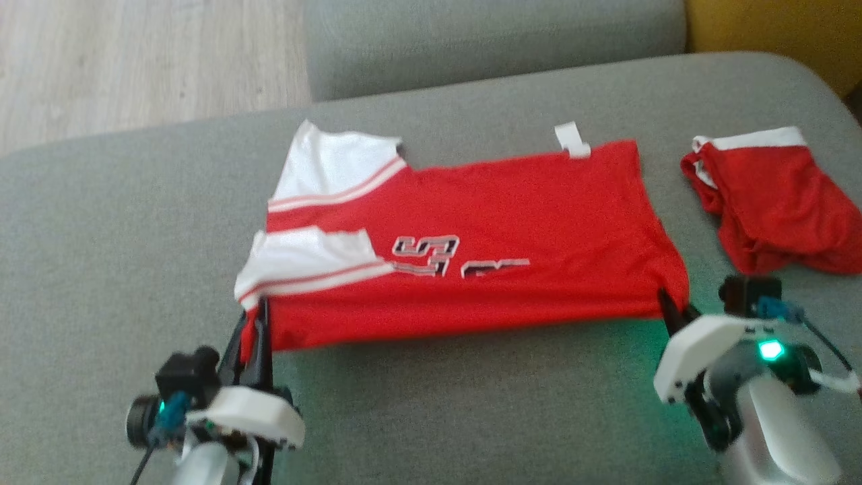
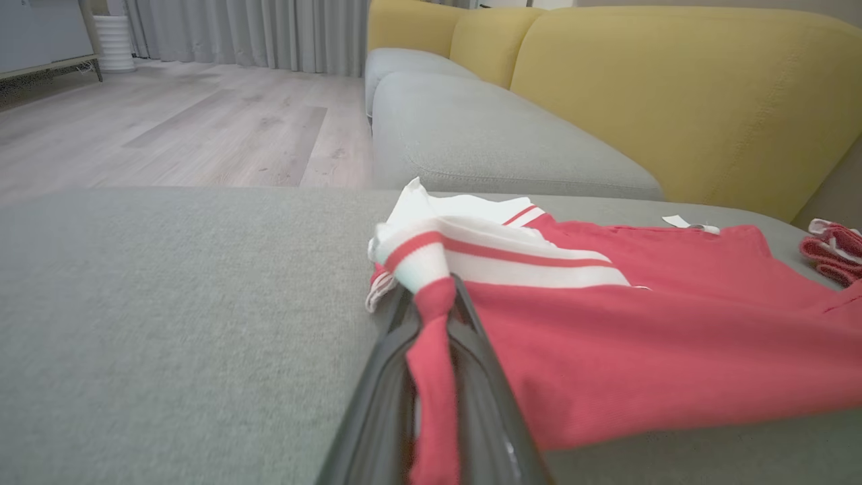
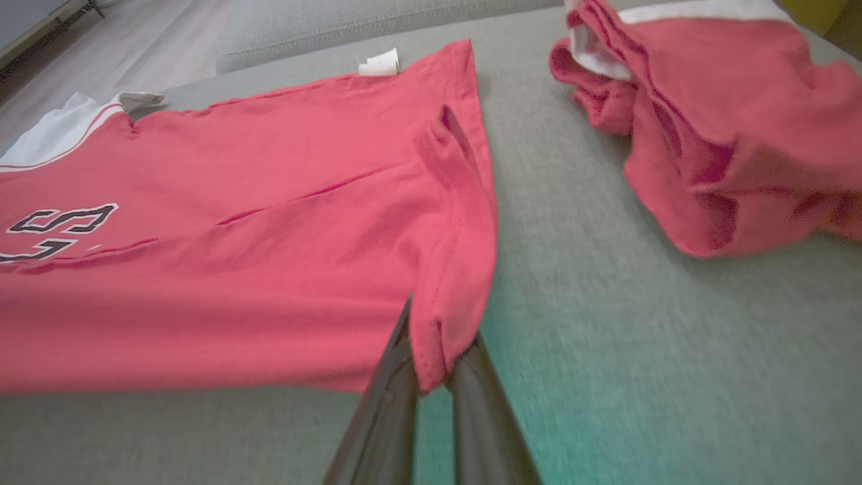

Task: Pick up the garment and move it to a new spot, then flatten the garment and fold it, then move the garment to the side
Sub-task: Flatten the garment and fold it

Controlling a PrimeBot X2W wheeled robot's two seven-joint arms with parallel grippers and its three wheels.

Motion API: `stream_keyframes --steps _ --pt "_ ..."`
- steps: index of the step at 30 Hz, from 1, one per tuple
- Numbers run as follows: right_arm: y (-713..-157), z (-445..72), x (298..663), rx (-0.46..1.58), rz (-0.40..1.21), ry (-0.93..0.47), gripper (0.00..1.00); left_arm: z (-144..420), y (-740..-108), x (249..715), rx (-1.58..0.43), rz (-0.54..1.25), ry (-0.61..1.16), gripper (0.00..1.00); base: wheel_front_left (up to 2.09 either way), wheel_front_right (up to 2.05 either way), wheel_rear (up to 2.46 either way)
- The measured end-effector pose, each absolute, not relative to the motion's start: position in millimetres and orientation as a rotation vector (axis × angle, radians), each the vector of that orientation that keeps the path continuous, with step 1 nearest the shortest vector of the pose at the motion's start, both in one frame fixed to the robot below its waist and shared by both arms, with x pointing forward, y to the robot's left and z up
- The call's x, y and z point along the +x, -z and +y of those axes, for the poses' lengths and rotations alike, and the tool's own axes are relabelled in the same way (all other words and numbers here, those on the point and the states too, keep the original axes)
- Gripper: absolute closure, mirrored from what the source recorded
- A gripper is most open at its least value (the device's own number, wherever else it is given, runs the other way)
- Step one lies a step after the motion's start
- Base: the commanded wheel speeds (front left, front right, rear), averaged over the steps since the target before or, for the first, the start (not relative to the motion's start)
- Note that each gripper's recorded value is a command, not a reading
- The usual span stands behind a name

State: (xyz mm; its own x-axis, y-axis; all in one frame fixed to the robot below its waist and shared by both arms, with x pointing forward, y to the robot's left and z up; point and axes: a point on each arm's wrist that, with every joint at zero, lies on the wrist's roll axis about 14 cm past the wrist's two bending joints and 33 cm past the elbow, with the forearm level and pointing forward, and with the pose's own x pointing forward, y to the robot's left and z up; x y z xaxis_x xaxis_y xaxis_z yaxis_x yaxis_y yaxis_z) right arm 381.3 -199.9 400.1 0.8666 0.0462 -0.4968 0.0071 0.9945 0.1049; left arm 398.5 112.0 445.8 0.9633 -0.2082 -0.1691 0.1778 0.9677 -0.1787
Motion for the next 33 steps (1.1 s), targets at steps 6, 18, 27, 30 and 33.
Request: stream_keyframes --steps 6,18,27,30,33 --pt "-402.7 -202.6 349.2 0.133 0.551 -0.016 1.00 112.2 -444.3 369.1 -0.169 0.229 0.200 1.00 0.00 0.00 0.00" --pt "-429.6 -213.9 348.4 0.236 0.439 0.034 0.00 102.6 -430.1 359.3 -0.163 0.325 0.224 0.00 0.00 0.00 0.00" --pt "-496.9 -234.7 394.3 0.208 0.111 0.084 0.00 104.5 -481.7 411.7 -0.194 0.080 0.203 0.00 0.00 0.00 0.00" --pt "-516.3 -238.6 410.9 0.198 0.033 0.088 0.00 96.5 -507.2 437.5 -0.194 -0.005 0.243 0.00 0.00 0.00 0.00" --pt "-524.6 -239.3 425.1 0.191 -0.001 0.087 0.00 88.7 -519.5 462.4 -0.167 -0.036 0.293 0.00 0.00 0.00 0.00"
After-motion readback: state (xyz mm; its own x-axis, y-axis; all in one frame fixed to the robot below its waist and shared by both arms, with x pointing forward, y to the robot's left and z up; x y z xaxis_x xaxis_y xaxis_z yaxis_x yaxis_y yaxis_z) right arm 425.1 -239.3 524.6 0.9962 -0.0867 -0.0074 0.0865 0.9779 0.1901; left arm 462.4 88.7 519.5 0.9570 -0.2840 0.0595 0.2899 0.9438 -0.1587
